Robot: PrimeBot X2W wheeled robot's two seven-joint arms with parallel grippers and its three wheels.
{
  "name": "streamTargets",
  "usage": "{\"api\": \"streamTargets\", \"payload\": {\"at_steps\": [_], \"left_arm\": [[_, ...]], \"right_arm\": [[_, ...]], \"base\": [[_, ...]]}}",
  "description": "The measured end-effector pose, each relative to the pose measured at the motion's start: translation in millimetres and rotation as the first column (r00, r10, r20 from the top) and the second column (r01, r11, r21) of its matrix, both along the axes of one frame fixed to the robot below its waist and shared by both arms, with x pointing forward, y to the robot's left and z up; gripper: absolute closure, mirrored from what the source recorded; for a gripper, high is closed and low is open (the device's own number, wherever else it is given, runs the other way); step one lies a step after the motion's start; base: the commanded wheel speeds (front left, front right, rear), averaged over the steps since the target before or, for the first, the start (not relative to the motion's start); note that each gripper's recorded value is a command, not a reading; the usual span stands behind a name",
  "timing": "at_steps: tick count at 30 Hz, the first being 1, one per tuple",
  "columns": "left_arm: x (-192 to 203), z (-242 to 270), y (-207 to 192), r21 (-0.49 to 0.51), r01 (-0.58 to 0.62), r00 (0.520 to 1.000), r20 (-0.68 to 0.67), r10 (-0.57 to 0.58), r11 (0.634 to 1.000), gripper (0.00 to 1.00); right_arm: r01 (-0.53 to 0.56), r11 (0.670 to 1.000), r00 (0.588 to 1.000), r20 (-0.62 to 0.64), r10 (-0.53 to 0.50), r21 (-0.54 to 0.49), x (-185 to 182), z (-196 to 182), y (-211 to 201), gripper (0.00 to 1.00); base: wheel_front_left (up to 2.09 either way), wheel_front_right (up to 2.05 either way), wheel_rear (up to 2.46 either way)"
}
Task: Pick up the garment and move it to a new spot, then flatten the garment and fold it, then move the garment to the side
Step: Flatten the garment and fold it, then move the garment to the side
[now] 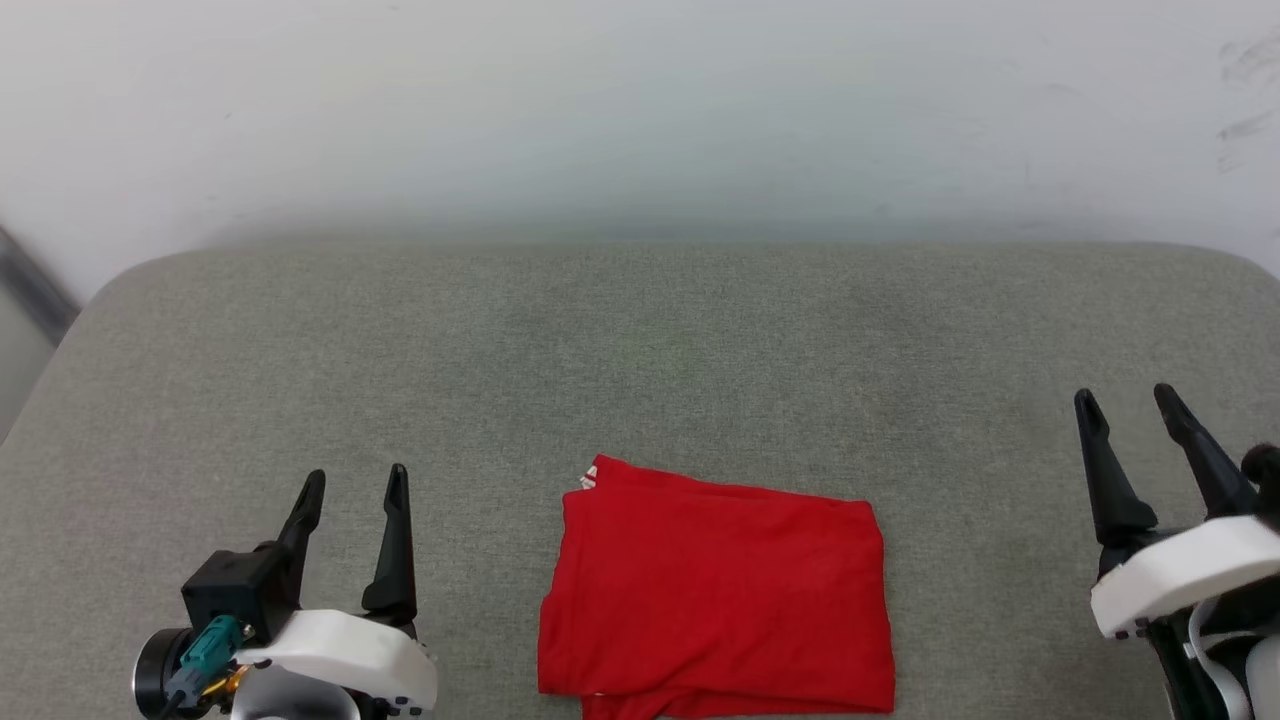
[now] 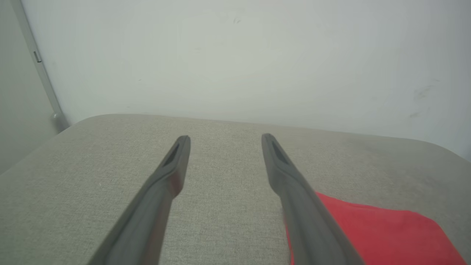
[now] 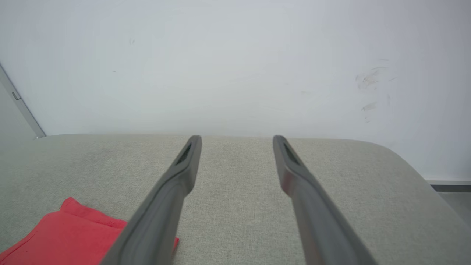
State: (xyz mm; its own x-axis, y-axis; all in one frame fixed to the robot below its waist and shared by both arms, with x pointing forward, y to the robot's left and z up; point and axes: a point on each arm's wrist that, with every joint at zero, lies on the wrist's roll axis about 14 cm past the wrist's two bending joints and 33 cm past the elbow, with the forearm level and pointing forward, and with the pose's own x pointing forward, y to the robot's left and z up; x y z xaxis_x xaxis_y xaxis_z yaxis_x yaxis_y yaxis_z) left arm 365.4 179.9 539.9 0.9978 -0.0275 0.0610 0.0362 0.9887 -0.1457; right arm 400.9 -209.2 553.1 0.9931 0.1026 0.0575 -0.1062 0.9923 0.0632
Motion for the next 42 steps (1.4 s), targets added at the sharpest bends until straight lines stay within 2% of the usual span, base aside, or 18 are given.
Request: {"api": "streamTargets", "payload": {"at_steps": [4, 8, 20, 22, 26, 29, 33, 38, 42], "left_arm": [[-3, -4, 3, 0.006, -0.013, 1.0, -0.006, 0.013, 1.0, 0.0], [-8, -11, 8, 0.025, -0.024, 0.999, -0.023, 0.024, 0.999, 0.0], [-7, -17, 1, 0.038, 0.005, 0.999, -0.036, -0.004, 0.999, 0.0], [-7, -18, 0, 0.039, 0.007, 0.999, -0.035, -0.006, 0.999, 0.0], [-5, -17, 0, 0.037, 0.008, 1.0, -0.031, -0.007, 0.999, 0.0], [-2, -14, 0, 0.036, 0.008, 1.0, -0.018, -0.007, 0.999, 0.0], [6, -8, 0, 0.033, 0.005, 1.0, 0.005, -0.006, 0.999, 0.0], [10, -7, 5, 0.022, -0.016, 1.0, 0.012, 0.016, 1.0, 0.0], [12, -10, 10, 0.023, -0.032, 0.999, 0.008, 0.032, 0.999, 0.0]], "right_arm": [[0.02, 1.0, 0.999, 0.025, -0.02, 0.005, -19, 2, 1, 0.0], [0.033, 0.999, 0.999, -0.013, -0.032, 0.032, -43, -9, 10, 0.0], [0.053, 0.998, 0.998, -0.044, -0.051, 0.028, -56, -9, 10, 0.0], [0.057, 0.998, 0.997, -0.061, -0.055, 0.027, -57, -11, 9, 0.0], [0.106, 0.991, 0.979, -0.181, -0.091, 0.077, -57, -33, -11, 0.0], [0.154, 0.982, 0.944, -0.311, -0.113, 0.112, -54, -57, -34, 0.0], [0.174, 0.975, 0.859, -0.506, -0.081, 0.14, -48, -93, -51, 0.0], [0.141, 0.951, 0.727, -0.681, 0.089, 0.275, -42, -136, -21, 0.0], [0.092, 0.894, 0.613, -0.733, 0.296, 0.439, -38, -159, 37, 0.0]], "base": [[0.0, 0.0, 0.0], [0.0, 0.0, 0.0], [0.0, 0.0, 0.0], [0.0, 0.0, 0.0], [0.0, 0.0, 0.0], [0.0, 0.0, 0.0], [0.0, 0.0, 0.0], [0.0, 0.0, 0.0], [0.0, 0.0, 0.0]]}}
